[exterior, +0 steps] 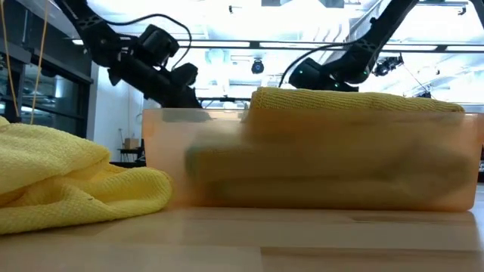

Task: Fold microfiber towels
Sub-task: Fold the blue microfiber towel

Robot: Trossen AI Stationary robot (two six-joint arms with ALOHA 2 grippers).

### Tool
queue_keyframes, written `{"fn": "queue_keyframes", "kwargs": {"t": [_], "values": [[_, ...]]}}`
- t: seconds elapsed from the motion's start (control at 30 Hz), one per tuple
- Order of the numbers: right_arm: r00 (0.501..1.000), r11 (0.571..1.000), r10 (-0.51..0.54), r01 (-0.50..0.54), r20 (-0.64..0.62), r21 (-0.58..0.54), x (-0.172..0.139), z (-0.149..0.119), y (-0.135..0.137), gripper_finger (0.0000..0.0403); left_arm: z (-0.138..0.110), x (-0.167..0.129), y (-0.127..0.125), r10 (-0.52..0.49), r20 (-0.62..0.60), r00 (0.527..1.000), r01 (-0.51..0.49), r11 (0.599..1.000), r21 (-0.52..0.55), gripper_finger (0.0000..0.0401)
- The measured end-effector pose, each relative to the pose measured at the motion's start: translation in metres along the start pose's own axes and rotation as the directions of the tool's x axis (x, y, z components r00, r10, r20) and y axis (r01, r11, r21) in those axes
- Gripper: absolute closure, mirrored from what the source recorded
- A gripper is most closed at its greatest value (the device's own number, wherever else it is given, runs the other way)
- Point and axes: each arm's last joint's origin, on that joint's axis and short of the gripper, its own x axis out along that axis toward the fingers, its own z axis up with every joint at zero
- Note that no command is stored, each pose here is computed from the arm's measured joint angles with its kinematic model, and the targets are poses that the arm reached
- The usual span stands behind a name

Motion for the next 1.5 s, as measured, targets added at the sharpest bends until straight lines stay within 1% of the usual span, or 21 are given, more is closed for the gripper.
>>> {"fn": "queue_keyframes", "kwargs": {"t": [0.13, 0.23, 0.27, 0.33, 0.4, 0.57, 0.67, 0.77, 0.87, 0.93, 1.2, 1.27, 1.5], "values": [[1.000, 1.000, 0.003, -0.004, -0.022, -0.027, 0.004, -0.011, 0.004, 0.0308, -0.006, 0.021, -0.008, -0.028, -0.031, 0.999, 0.029, 1.000, 0.011, 0.0401], [0.999, 0.995, 0.029, -0.031, -0.029, -0.096, 0.007, -0.015, 0.014, 0.0380, -0.007, 0.039, -0.007, 0.003, -0.057, 0.998, -0.002, 1.000, 0.015, 0.0401], [0.999, 0.992, 0.034, -0.038, -0.035, -0.122, 0.008, -0.017, 0.018, 0.0391, -0.006, 0.045, -0.005, 0.011, -0.063, 0.998, -0.010, 1.000, 0.018, 0.0401], [0.999, 0.988, 0.017, -0.022, -0.035, -0.152, 0.010, -0.021, 0.024, 0.0387, -0.005, 0.055, -0.002, 0.018, -0.073, 0.997, -0.016, 0.999, 0.031, 0.0401], [0.999, 0.987, -0.001, -0.007, -0.050, -0.159, 0.013, -0.026, 0.026, 0.0381, -0.005, 0.064, 0.002, 0.024, -0.087, 0.996, -0.022, 0.999, 0.032, 0.0401], [0.997, 0.984, -0.059, 0.049, -0.055, -0.171, 0.017, -0.032, 0.027, 0.0400, -0.014, 0.076, 0.010, 0.043, -0.161, 0.986, -0.038, 0.999, 0.031, 0.0401], [0.996, 0.983, -0.079, 0.069, -0.051, -0.171, 0.017, -0.032, 0.027, 0.0397, -0.023, 0.077, 0.015, 0.057, -0.224, 0.973, -0.051, 0.998, 0.036, 0.0401], [0.994, 0.980, -0.085, 0.073, -0.062, -0.186, 0.017, -0.033, 0.026, 0.0402, -0.029, 0.076, 0.017, 0.069, -0.281, 0.957, -0.051, 0.996, 0.072, 0.0401], [0.992, 0.975, -0.097, 0.079, -0.082, -0.208, 0.017, -0.035, 0.025, 0.0402, -0.031, 0.075, 0.019, 0.075, -0.302, 0.950, -0.047, 0.994, 0.101, 0.0401], [0.990, 0.973, -0.106, 0.083, -0.097, -0.217, 0.016, -0.036, 0.024, 0.0402, -0.029, 0.072, 0.020, 0.076, -0.308, 0.948, -0.048, 0.994, 0.097, 0.0401], [0.984, 0.968, -0.133, 0.103, -0.121, -0.228, 0.011, -0.035, 0.018, 0.0403, -0.016, 0.061, 0.023, 0.090, -0.260, 0.961, -0.068, 0.993, 0.095, 0.0401], [0.985, 0.964, -0.142, 0.115, -0.100, -0.240, 0.003, -0.029, 0.017, 0.0403, -0.011, 0.056, 0.023, 0.096, -0.249, 0.964, -0.072, 0.992, 0.101, 0.0401], [0.987, 0.956, -0.157, 0.148, -0.015, -0.255, -0.042, -0.007, 0.010, 0.0403, 0.026, 0.021, 0.024, 0.113, -0.094, 0.989, -0.102, 0.988, 0.120, 0.0401]]}}
